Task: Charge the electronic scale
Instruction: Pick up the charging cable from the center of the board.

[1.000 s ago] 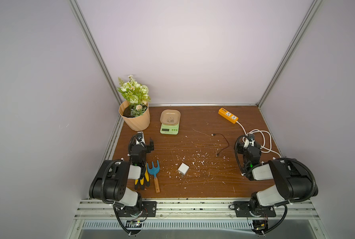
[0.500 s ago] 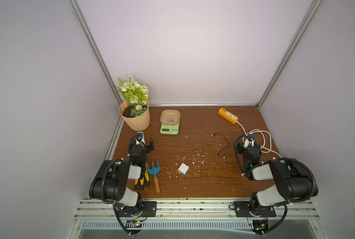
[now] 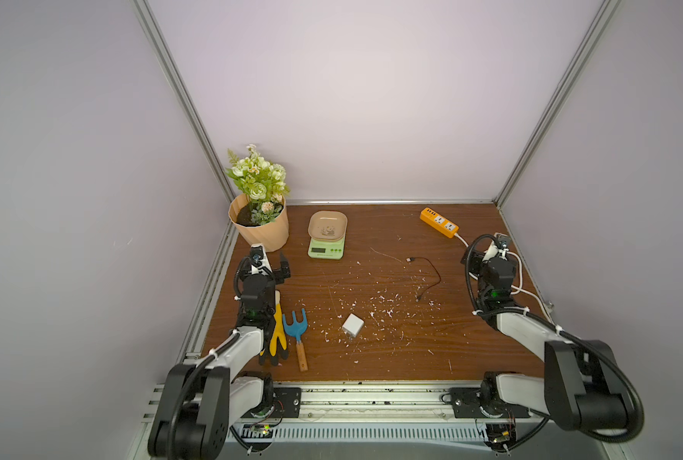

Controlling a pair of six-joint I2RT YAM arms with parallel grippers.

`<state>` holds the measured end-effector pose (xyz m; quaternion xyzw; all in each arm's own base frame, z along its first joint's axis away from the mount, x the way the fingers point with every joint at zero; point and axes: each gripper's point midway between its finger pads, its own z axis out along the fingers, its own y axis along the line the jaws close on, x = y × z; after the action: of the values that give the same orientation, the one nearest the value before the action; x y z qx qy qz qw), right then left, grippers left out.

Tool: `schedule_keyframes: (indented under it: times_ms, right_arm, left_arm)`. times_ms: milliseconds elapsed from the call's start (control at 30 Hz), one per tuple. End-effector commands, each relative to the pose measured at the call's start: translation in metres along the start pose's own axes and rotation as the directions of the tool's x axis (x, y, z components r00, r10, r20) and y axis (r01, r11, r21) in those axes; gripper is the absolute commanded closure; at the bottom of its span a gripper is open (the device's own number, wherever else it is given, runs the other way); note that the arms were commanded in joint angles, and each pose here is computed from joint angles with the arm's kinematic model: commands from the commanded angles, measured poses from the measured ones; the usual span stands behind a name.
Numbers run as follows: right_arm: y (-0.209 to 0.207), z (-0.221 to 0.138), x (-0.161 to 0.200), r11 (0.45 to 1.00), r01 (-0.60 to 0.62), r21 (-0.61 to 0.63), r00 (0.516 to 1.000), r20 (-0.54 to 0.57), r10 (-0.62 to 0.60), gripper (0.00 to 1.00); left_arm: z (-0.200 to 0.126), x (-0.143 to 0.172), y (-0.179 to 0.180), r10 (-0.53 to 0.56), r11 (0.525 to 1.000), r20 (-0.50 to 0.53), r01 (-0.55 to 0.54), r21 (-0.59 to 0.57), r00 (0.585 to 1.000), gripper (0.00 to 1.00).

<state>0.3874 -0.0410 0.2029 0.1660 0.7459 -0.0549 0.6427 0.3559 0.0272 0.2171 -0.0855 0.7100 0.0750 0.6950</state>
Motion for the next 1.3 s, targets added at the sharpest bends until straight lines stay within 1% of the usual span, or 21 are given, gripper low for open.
schedule_keyframes:
  times_ms: [0,33,67,100,167,233,333,400,500,600,633,767,867,1033,1167,1267]
  right_arm:
    - [-0.004,-0.014,0.015,0.986,-0.165,0.024,0.976,-0.143,0.167,0.0]
    - [0.002,-0.017,0.016,0.979,-0.202,0.004,0.964,-0.178,0.199,0.01]
    - [0.007,-0.021,0.016,0.974,-0.227,-0.013,0.952,-0.215,0.218,0.01]
    - [0.012,-0.024,0.017,0.97,-0.242,-0.033,0.941,-0.251,0.227,0.01]
    - [0.026,-0.032,0.023,0.966,-0.239,-0.099,0.923,-0.333,0.194,0.02]
    - [0.037,-0.041,0.032,0.96,-0.222,-0.168,0.908,-0.395,0.141,0.03]
    - [0.044,-0.054,0.051,0.952,-0.21,-0.223,0.877,-0.473,0.083,0.05]
    - [0.052,-0.063,0.063,0.937,-0.221,-0.269,0.848,-0.528,0.048,0.07]
    - [0.057,-0.074,0.084,0.94,-0.215,-0.265,0.802,-0.597,0.016,0.09]
    - [0.06,-0.082,0.107,0.95,-0.181,-0.255,0.759,-0.65,-0.03,0.11]
    - [0.06,-0.084,0.114,0.954,-0.17,-0.248,0.747,-0.664,-0.04,0.11]
    - [0.063,-0.087,0.139,0.968,-0.105,-0.229,0.707,-0.702,-0.09,0.12]
    - [0.066,-0.085,0.148,0.974,-0.037,-0.223,0.688,-0.713,-0.138,0.12]
    - [0.072,-0.078,0.16,0.972,0.056,-0.229,0.656,-0.725,-0.209,0.12]
    - [0.08,-0.074,0.169,0.963,0.076,-0.26,0.634,-0.733,-0.248,0.15]
    - [0.084,-0.071,0.174,0.956,0.104,-0.274,0.617,-0.737,-0.278,0.19]
  left_arm:
    - [0.0,-0.011,0.005,-0.156,0.987,-0.064,0.153,-0.054,0.986,0.01]
    - [0.001,-0.013,0.011,-0.236,0.968,-0.084,0.227,-0.104,0.968,0.01]
    - [0.002,-0.011,0.017,-0.293,0.949,-0.113,0.274,-0.155,0.95,0.01]
    - [0.003,-0.011,0.016,-0.3,0.948,-0.143,0.279,-0.152,0.943,0.01]
    - [0.004,-0.011,0.002,-0.298,0.954,-0.186,0.287,-0.083,0.936,0.01]
    - [0.003,-0.01,-0.01,-0.307,0.95,-0.202,0.312,-0.01,0.93,0.01]
    - [0.002,-0.014,-0.038,-0.299,0.932,-0.228,0.335,0.141,0.926,0.01]
    - [0.002,-0.013,-0.051,-0.297,0.915,-0.25,0.349,0.203,0.922,0.01]
    - [0.003,-0.013,-0.071,-0.26,0.899,-0.28,0.337,0.278,0.924,0.01]
    - [0.003,-0.014,-0.095,-0.201,0.887,-0.296,0.302,0.349,0.934,0.01]
    - [0.003,-0.014,-0.101,-0.188,0.881,-0.299,0.295,0.369,0.935,0.01]
    - [0.0,-0.011,-0.126,-0.149,0.826,-0.317,0.294,0.481,0.937,0.01]
    - [0.0,-0.007,-0.137,-0.126,0.801,-0.332,0.293,0.522,0.935,0.01]
    - [-0.003,-0.004,-0.147,-0.097,0.775,-0.339,0.284,0.564,0.936,0.01]
    - [-0.004,-0.002,-0.154,-0.071,0.758,-0.347,0.276,0.591,0.935,0.01]
    - [-0.005,0.002,-0.154,-0.055,0.758,-0.352,0.268,0.594,0.935,0.01]
